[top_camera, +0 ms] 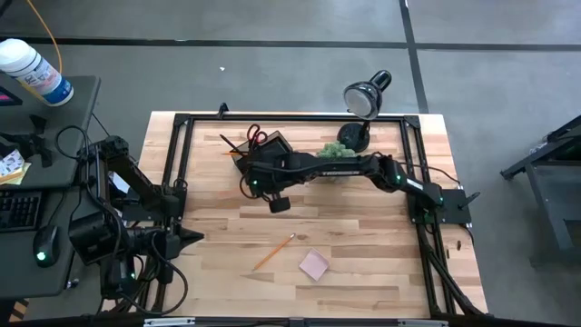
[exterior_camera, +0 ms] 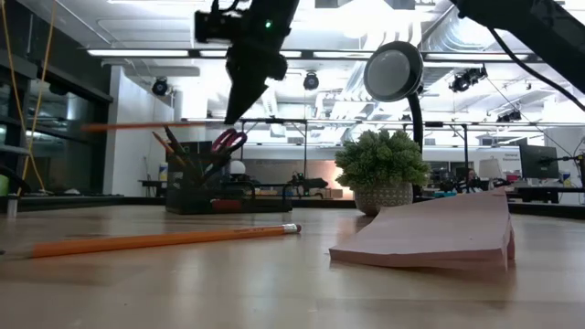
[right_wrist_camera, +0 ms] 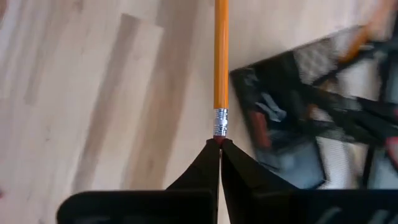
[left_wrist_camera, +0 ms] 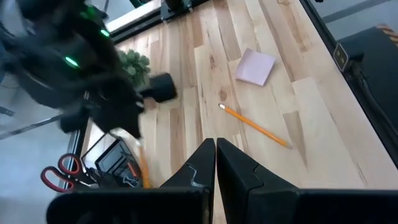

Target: Pick and place office supplies into organizer

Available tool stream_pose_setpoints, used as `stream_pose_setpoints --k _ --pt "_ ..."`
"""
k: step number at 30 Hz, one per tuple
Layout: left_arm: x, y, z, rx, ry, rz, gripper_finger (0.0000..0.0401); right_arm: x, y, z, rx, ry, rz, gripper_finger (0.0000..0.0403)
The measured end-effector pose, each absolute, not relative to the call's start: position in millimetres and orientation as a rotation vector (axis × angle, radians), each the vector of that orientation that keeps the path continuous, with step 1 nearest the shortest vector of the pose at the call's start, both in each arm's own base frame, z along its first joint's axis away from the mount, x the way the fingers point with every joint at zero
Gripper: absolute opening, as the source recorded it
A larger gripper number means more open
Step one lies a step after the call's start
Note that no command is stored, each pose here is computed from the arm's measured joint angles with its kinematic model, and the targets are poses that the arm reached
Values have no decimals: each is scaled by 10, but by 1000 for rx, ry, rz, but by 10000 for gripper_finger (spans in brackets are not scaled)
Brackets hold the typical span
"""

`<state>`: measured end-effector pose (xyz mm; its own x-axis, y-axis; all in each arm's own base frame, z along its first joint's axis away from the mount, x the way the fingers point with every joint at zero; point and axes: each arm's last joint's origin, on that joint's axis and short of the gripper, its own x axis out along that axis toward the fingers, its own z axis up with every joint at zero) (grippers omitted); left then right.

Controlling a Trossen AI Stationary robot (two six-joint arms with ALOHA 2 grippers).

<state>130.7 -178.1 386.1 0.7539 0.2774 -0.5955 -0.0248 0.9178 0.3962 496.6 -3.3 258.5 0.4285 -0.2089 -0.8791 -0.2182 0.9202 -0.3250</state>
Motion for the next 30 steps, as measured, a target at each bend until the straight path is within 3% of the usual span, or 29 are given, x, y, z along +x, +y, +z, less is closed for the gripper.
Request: stream_pose_setpoints --k 20,25,30 --pt "1285 -1760 3819 348 761 174 5 4806 -289 3253 -398 918 -233 0" --pt "1296 -1756 3575 266 724 301 5 4812 -351 3320 -399 873 -285 0" --pt "1264 -1708 3099 91 728 485 5 4789 -462 3329 -392 884 -304 0"
